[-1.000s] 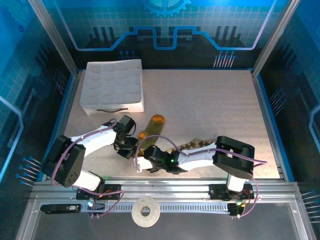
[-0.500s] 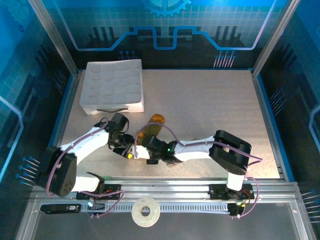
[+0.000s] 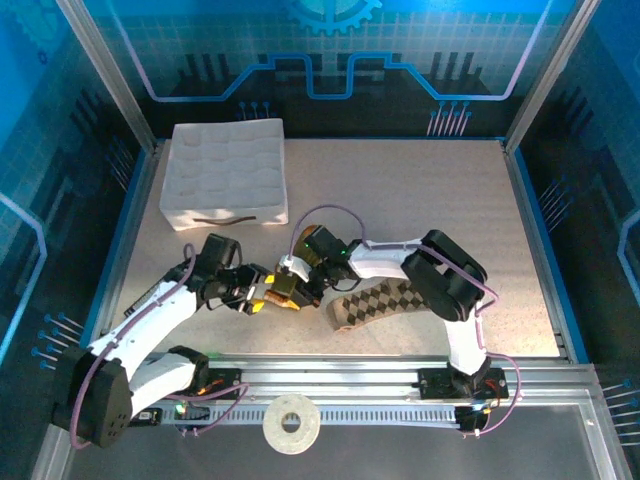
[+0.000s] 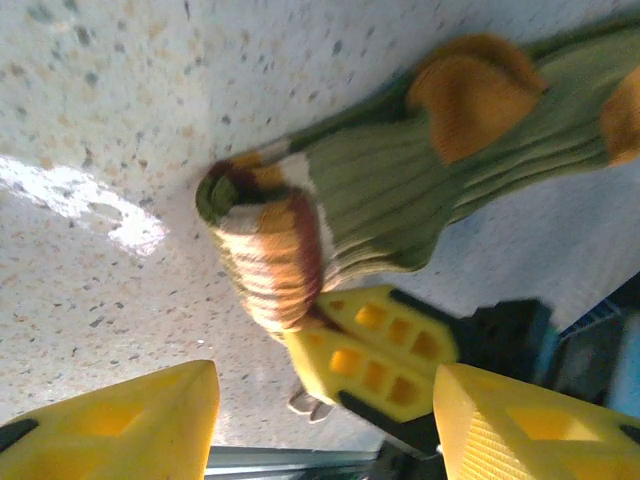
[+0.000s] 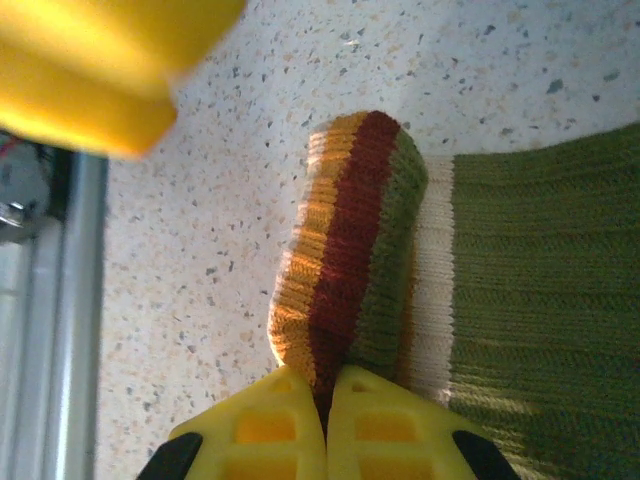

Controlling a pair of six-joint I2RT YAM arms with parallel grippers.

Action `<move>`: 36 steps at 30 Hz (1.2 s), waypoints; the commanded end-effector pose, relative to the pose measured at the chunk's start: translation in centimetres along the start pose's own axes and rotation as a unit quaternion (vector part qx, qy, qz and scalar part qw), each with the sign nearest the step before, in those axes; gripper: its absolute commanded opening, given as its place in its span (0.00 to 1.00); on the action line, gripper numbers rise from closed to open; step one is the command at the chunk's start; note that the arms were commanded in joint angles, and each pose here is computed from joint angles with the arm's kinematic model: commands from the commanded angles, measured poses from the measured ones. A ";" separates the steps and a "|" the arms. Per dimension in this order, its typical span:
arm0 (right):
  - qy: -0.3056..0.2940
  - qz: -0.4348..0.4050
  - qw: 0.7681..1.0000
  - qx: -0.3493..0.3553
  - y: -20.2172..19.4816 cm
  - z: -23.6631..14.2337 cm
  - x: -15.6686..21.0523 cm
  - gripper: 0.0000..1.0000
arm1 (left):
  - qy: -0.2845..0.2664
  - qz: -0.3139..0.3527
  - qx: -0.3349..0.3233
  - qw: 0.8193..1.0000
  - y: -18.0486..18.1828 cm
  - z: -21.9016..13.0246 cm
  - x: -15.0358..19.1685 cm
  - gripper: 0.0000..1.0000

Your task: Roll the socks

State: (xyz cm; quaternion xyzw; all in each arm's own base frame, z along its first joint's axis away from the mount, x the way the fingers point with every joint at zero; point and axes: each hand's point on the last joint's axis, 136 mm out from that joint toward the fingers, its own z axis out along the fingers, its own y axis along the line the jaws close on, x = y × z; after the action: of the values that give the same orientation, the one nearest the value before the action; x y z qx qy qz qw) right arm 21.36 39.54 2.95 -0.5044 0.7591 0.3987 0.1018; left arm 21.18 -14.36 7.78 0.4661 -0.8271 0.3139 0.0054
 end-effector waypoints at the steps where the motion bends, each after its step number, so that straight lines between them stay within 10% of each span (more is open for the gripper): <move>1: 0.083 0.144 0.985 -0.052 0.0 1.2 5.9 0.00 | 0.015 0.002 -0.003 1.000 0.3 1.4 0.7 0.59; 10: 0.079 0.183 0.977 -0.073 -0.8 1.2 6.3 0.00 | 0.000 -0.008 -0.052 0.999 1.6 4.6 -0.8 0.60; 18: 0.077 0.155 0.984 -0.030 -1.5 0.6 5.8 0.00 | -0.002 -0.037 -0.150 0.988 5.4 5.6 -0.6 0.13; 24: 0.006 -0.046 0.995 0.093 0.6 -2.2 3.0 0.42 | -0.001 -0.103 -0.212 0.972 8.7 4.4 0.2 0.00; 29: -0.053 -0.265 0.925 0.268 3.4 -4.4 1.6 0.67 | -0.009 -0.126 -0.216 0.968 8.2 3.7 0.4 0.00; 36: 0.018 -0.391 0.839 0.377 4.3 -2.6 0.6 0.65 | -0.005 -0.120 -0.230 0.966 7.2 3.6 0.5 0.00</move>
State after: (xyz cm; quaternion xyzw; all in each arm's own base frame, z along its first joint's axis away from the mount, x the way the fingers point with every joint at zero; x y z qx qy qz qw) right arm 15.07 37.47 5.59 -0.6839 0.6231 0.1136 0.3622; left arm 18.30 -15.13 1.90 0.5370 -0.8171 0.1694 0.1234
